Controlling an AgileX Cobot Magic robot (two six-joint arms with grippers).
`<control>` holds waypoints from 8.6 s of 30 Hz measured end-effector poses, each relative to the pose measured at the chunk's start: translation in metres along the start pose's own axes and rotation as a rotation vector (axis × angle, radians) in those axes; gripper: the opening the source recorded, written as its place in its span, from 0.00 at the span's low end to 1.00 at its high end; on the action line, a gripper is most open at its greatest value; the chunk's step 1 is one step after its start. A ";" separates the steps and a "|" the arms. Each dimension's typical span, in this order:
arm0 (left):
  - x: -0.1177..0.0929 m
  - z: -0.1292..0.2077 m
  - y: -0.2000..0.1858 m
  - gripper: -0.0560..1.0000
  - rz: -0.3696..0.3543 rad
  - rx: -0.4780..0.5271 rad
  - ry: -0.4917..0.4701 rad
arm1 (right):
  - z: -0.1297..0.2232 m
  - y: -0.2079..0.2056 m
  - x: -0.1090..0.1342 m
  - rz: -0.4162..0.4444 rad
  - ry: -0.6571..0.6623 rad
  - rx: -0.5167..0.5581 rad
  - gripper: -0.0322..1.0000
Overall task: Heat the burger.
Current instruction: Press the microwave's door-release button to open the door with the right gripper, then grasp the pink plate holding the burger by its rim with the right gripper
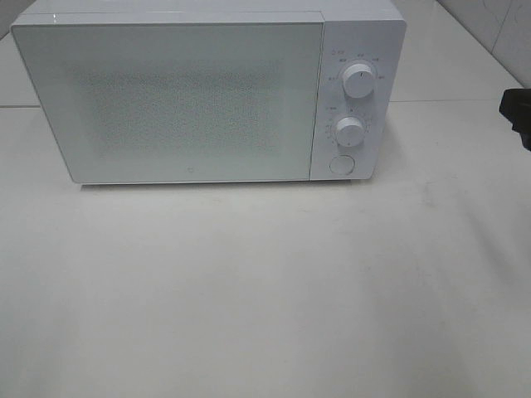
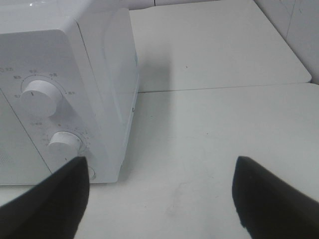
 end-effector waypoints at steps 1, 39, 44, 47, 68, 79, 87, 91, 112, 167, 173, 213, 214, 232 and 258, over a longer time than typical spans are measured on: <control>0.000 0.000 0.000 0.99 0.000 0.000 0.000 | 0.000 0.000 0.000 0.000 0.000 0.000 0.77; 0.000 0.000 0.000 0.99 0.000 0.000 0.000 | 0.083 0.062 0.072 0.012 -0.107 -0.061 0.77; 0.000 0.000 0.000 0.99 0.000 0.000 0.000 | 0.090 0.073 0.097 -0.019 -0.130 -0.051 0.77; 0.000 0.000 0.000 0.99 0.000 0.000 0.000 | 0.091 0.074 0.100 -0.023 -0.131 -0.049 0.77; 0.000 0.000 0.000 0.99 0.000 0.000 0.000 | 0.103 0.084 0.116 -0.035 0.177 0.002 0.68; 0.000 0.000 0.000 0.99 0.000 0.000 0.000 | 0.106 0.085 0.116 -0.027 0.880 0.020 0.37; 0.000 0.000 0.000 0.99 0.000 0.000 0.000 | 0.106 0.085 0.116 -0.025 1.224 0.025 0.15; 0.000 0.000 0.000 0.99 0.000 0.000 0.000 | 0.106 0.085 0.116 -0.025 1.292 0.026 0.06; 0.000 0.000 0.000 0.99 0.000 0.000 0.000 | 0.123 0.101 0.116 0.059 1.456 0.025 0.04; 0.000 0.000 0.000 0.99 0.000 0.000 0.000 | 0.130 0.202 0.109 0.137 1.556 -0.049 0.04; 0.000 0.000 0.000 0.99 0.000 0.000 0.000 | 0.129 0.206 0.109 0.147 1.577 -0.064 0.04; 0.000 0.000 0.000 0.99 0.000 0.000 0.000 | 0.126 0.212 0.114 0.132 1.552 -0.080 0.04; 0.000 0.000 0.000 0.99 0.000 0.000 0.000 | 0.126 0.212 0.114 0.132 1.552 -0.080 0.04; 0.000 0.000 0.000 0.99 0.000 0.000 0.000 | 0.129 0.167 0.117 0.146 1.444 0.150 0.04; 0.000 0.000 0.000 0.99 0.000 0.000 0.000 | 0.101 0.089 0.149 -0.062 0.619 0.569 0.04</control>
Point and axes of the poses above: a point on each arm's last joint axis where the gripper is mounted, y pointing out along that axis toward the gripper, x along the wrist's bending axis when the last joint is at zero, z = x × y, the point moved 8 cm from there along y, pointing out along that axis toward the gripper, and after that the axes turned 4 degrees about y, right-handed, at the moved point
